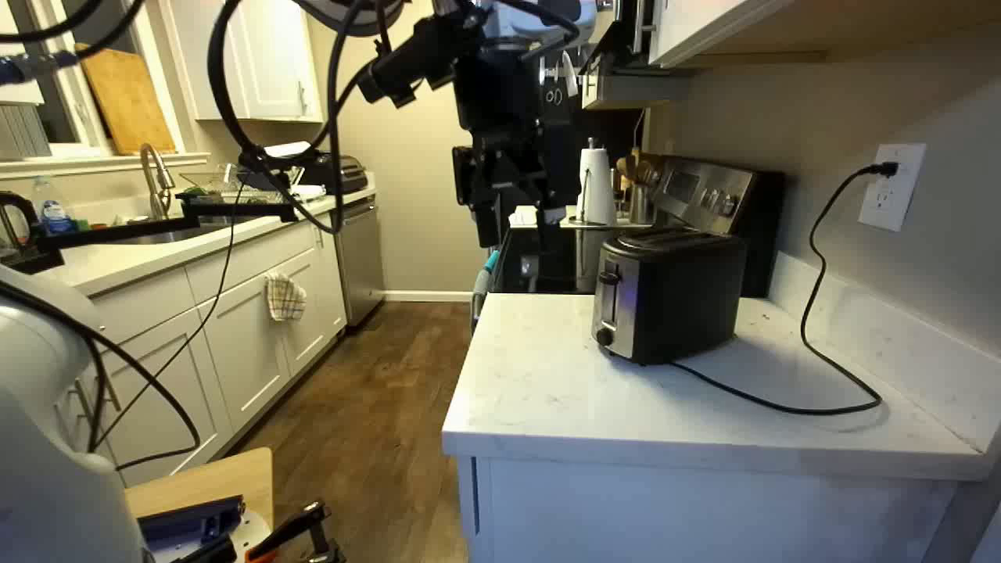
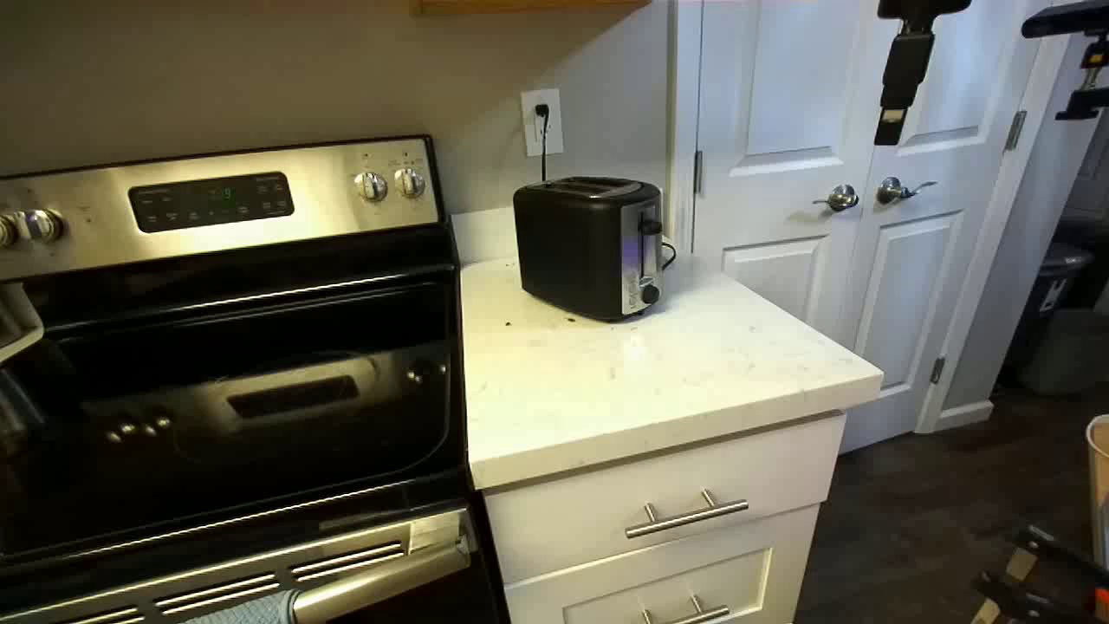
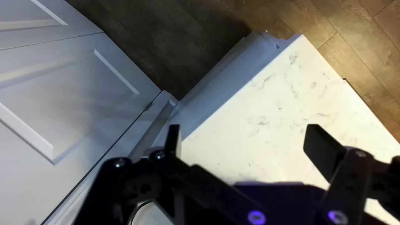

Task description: Push down the toaster lever

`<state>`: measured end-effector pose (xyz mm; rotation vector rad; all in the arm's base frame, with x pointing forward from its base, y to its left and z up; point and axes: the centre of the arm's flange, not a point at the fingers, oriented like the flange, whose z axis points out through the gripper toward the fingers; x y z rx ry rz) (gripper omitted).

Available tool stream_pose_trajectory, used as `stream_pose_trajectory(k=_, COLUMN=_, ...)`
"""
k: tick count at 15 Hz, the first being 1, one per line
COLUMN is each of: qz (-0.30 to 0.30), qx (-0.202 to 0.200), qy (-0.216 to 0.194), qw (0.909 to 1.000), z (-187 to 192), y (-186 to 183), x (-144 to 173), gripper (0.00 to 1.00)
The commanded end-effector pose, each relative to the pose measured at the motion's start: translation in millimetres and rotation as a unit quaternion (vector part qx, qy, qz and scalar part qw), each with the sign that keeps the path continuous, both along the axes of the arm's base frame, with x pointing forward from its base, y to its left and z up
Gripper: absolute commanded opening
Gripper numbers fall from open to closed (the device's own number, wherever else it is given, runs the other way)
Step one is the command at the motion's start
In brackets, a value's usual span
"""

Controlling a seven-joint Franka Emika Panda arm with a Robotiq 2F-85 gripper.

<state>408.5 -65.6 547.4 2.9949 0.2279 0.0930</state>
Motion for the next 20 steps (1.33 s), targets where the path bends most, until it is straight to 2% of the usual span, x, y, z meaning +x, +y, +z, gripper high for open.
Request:
stream_pose_trajectory(k=1, qz=0.0, qx=0.0, qy=0.0, qw=1.0, z=0, y=0, x=0, gripper=1.0)
stream_pose_trajectory(k=11, qz=0.001, qx=-0.001, qy=-0.003, qw=1.0, z=-2, y=1, x=5, gripper=1.0)
stream_pose_trajectory(k=14, qz=-0.005, qx=0.001, qy=-0.022, qw=0.9997, z=-6, y=17, x=36, gripper=1.0)
stream_pose_trajectory(k=20, qz=0.014, qx=0.023, qy=-0.108, qw=0.9938, z=-10, y=62, x=113, gripper=1.0)
